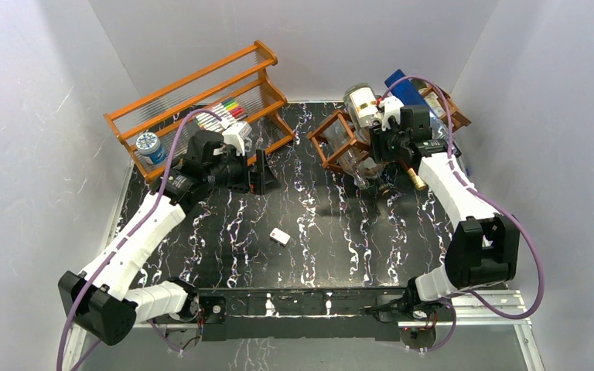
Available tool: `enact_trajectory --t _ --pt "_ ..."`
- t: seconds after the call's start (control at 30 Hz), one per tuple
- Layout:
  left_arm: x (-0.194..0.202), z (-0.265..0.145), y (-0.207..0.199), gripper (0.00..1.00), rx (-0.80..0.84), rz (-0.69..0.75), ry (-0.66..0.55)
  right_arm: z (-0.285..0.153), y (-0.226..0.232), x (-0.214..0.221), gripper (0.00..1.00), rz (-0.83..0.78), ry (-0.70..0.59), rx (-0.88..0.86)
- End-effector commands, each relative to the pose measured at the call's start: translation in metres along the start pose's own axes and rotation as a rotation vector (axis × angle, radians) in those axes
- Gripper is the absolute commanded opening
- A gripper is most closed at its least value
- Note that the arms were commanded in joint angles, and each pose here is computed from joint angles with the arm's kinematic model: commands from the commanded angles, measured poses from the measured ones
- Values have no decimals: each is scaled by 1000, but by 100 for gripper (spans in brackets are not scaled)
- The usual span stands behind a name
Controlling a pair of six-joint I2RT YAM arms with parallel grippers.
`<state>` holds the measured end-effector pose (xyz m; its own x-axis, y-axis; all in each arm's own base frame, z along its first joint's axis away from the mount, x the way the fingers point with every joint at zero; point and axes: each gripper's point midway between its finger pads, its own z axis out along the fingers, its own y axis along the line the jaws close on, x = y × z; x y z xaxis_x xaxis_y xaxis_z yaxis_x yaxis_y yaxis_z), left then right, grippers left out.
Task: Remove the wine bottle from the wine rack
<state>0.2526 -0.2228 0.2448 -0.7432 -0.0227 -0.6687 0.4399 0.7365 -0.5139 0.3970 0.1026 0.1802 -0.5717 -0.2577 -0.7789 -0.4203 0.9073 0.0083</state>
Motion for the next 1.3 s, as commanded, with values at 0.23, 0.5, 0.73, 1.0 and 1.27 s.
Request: enact_trajectory --t 0.23,0.5,0.73,1.0,1.27 --pt "-11 -5 -13 98 39 13 -22 -23 -3 -48 25 13 -202 32" --pt "-11 -6 -12 98 32 12 -21 -54 8 -70 9 99 -364 11" --pt "-12 -10 -13 98 28 11 -29 -60 11 -76 0 186 -385 -10" --pt "-15 -12 -13 98 17 12 -33 -84 8 -95 0 252 -444 11" --pt "-12 -10 -9 98 2 4 -26 -123 14 -126 0 326 -562 -21"
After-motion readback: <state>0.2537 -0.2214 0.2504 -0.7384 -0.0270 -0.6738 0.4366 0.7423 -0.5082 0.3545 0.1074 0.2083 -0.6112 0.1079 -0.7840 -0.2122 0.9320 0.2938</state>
